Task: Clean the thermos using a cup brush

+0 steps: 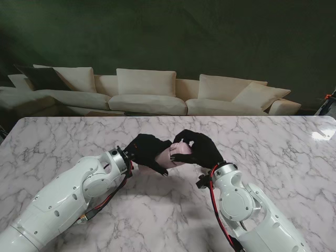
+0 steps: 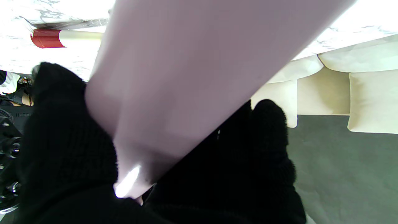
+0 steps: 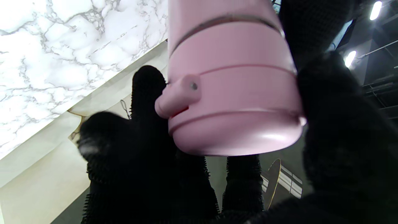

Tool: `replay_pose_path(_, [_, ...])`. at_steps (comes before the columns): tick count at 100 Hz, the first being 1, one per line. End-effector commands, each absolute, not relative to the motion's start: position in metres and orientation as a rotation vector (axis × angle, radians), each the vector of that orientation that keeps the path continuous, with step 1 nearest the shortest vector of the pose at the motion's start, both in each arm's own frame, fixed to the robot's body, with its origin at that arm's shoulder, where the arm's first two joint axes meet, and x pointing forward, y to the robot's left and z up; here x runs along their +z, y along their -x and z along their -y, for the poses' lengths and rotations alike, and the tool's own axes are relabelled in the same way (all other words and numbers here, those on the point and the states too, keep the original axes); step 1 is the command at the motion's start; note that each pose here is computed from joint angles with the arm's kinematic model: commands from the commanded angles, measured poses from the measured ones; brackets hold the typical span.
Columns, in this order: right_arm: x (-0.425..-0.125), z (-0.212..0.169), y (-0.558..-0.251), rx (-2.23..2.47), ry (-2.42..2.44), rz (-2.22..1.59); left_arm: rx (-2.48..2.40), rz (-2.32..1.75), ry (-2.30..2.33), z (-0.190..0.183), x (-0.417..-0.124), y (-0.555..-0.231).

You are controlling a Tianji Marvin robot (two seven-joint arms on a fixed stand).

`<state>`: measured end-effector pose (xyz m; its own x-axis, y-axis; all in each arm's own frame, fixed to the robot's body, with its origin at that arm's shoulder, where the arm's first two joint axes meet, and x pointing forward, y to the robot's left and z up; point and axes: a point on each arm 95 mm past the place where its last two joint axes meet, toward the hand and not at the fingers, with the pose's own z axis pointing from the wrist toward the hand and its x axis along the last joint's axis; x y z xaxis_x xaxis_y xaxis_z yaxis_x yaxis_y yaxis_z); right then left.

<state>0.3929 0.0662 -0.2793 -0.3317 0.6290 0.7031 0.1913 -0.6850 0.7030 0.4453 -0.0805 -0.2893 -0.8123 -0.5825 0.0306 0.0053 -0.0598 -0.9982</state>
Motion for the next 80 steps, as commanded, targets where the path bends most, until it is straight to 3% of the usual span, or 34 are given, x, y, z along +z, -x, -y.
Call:
replay_pose_path(1, [-0.284, -0.074, -0.391, 2.082, -1.62, -1.059, -1.941, -1.802, 0.599, 0.087, -0.282, -0.447])
replay_pose_path(80, [-0.286, -0.091, -0.39, 1.911, -1.556, -1.001, -1.939, -1.825, 0.609, 0.09, -0.285, -0.445])
